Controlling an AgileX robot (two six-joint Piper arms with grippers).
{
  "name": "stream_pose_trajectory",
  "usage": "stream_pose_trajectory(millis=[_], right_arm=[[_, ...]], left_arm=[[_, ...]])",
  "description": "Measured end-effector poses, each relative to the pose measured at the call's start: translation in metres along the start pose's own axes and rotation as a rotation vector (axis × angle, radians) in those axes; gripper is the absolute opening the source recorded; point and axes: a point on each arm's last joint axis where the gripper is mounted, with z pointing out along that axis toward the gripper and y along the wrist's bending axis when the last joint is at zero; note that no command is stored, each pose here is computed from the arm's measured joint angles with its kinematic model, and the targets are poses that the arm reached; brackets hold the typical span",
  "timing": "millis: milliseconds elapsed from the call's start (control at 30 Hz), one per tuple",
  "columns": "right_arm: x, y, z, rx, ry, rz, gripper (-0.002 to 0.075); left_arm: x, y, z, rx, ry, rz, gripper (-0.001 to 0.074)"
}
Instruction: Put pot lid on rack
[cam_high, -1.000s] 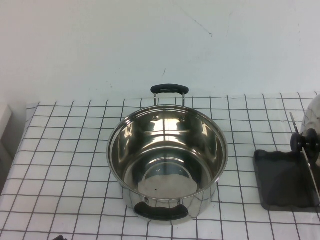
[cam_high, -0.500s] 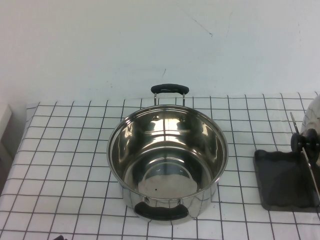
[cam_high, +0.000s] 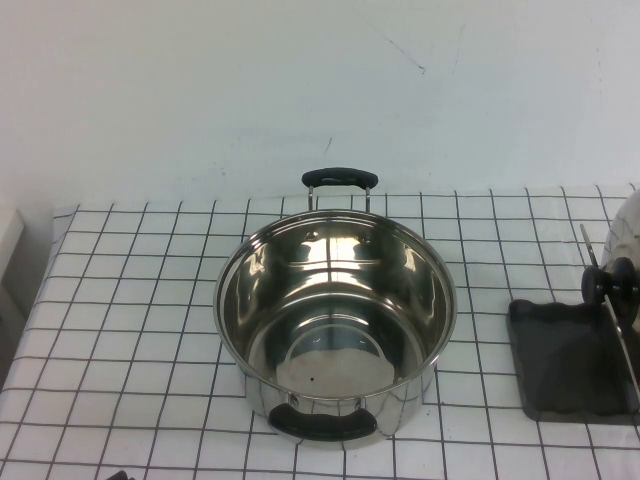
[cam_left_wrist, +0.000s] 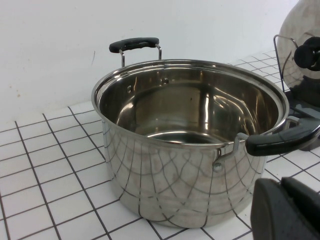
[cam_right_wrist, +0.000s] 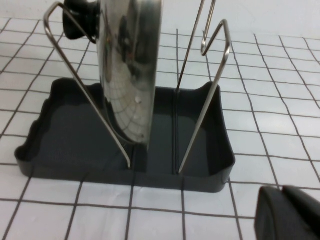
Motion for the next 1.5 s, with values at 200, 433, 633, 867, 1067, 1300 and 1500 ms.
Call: stream_pose_trajectory(millis=[200,433,633,867,1067,1300,1500], right_arm=[[0.0,0.0,0.0,0.0,0.002,0.016,-0.0002],[0.0,0.0,0.0,0.0,0.0,0.019,-0.0002],[0.0,0.0,0.0,0.0,0.0,0.02,-0.0002],[0.0,0.0,0.0,0.0,0.0,0.02,-0.0002],[0.0,0.0,0.0,0.0,0.0,0.02,-0.0002],[0.0,0.0,0.0,0.0,0.0,0.02,-0.0002],[0.0,0.0,0.0,0.0,0.0,0.02,-0.0002]], left_arm=[[0.0,0.0,0.0,0.0,0.0,-0.005,-0.0002],[0.0,0.0,0.0,0.0,0.0,-0.005,-0.0002],[0.0,0.0,0.0,0.0,0.0,-0.005,-0.0002],[0.0,0.0,0.0,0.0,0.0,-0.005,-0.0002],[-0.003,0.011,0.0,-0.112,-0.068,-0.058,-0.0002],[0.003,0.038,-0.008,-0.4,-0.244,-0.15,-0.0002],[0.021,0.047,-0.02,-0.567,-0.136,-0.177,-0.0002]])
